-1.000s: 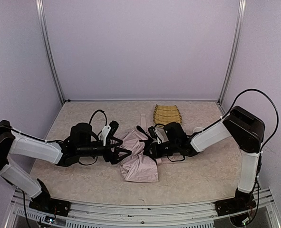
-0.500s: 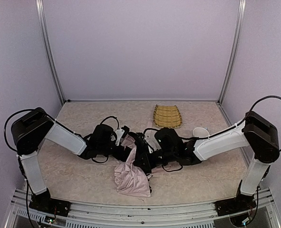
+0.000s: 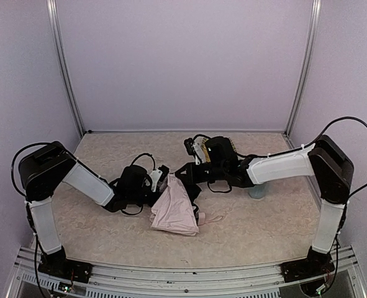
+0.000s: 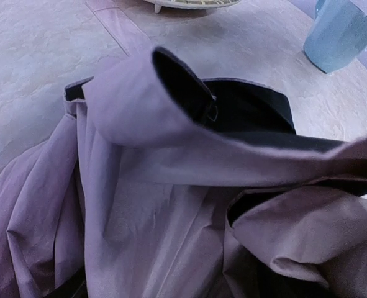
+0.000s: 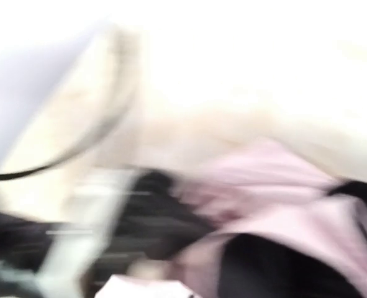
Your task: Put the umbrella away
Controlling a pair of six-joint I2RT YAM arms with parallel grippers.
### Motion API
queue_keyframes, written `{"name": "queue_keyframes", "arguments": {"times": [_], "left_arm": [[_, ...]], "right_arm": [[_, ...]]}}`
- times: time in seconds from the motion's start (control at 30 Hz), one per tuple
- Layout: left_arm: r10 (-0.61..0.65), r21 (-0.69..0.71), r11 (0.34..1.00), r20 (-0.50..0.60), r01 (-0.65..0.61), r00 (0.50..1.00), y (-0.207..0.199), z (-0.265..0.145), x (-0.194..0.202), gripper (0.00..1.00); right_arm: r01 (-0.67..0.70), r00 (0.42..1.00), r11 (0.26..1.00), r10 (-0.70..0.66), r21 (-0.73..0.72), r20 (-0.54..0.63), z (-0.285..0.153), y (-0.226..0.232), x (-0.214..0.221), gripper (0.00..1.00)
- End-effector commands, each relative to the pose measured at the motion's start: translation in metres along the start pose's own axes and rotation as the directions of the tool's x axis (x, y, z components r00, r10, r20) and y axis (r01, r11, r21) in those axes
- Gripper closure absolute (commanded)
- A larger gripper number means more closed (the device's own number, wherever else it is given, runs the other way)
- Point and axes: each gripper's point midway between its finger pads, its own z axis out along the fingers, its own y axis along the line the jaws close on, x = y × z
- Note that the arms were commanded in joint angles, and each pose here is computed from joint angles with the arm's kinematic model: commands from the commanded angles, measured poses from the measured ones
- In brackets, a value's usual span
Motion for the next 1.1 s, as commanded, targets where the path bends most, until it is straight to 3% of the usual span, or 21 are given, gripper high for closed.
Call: {"name": "queue_keyframes", "arguments": {"times": [0.0, 0.17, 0.3, 0.5, 0.67, 0.77, 0.97, 1.07], "left_arm": [[-0.048, 0.017, 0.999, -0.148, 0.051, 0.988, 0.0, 0.002, 0.055, 0.25], [-0.095, -0.052, 0.995, -0.132, 0.089, 0.987, 0.013, 0.0, 0.056, 0.25], [-0.12, -0.128, 0.985, -0.033, 0.115, 0.992, 0.027, -0.012, 0.034, 0.22], [-0.021, -0.234, 0.97, 0.173, 0.062, 0.985, 0.039, -0.041, -0.023, 0.1], [0.167, -0.438, 0.899, 0.371, 0.013, 0.913, 0.048, -0.093, -0.069, 0.04], [0.259, -0.532, 0.847, 0.418, 0.004, 0.871, 0.052, -0.124, -0.087, 0.02], [0.258, -0.57, 0.818, 0.49, 0.082, 0.833, 0.056, -0.161, -0.116, 0.01], [0.232, -0.528, 0.841, 0.552, 0.12, 0.801, 0.046, -0.182, -0.13, 0.01]], "right_arm": [[-0.086, 0.995, 0.986, 0.091, 0.141, -0.028, 0.026, -0.071, 0.029, 1.0], [-0.176, 0.97, 0.972, 0.198, 0.154, -0.14, 0.047, -0.099, 0.09, 1.0], [-0.207, 0.954, 0.964, 0.237, 0.164, -0.186, 0.041, -0.106, 0.124, 1.0], [-0.175, 0.945, 0.974, 0.207, 0.142, -0.253, 0.039, -0.094, 0.15, 1.0], [-0.14, 0.947, 0.982, 0.171, 0.128, -0.271, 0.036, -0.087, 0.151, 1.0], [-0.116, 0.952, 0.986, 0.144, 0.117, -0.269, 0.033, -0.08, 0.146, 1.0], [-0.075, 0.953, 0.992, 0.102, 0.103, -0.285, 0.028, -0.071, 0.144, 1.0], [-0.07, 0.953, 0.993, 0.096, 0.099, -0.286, 0.026, -0.07, 0.144, 1.0]]}}
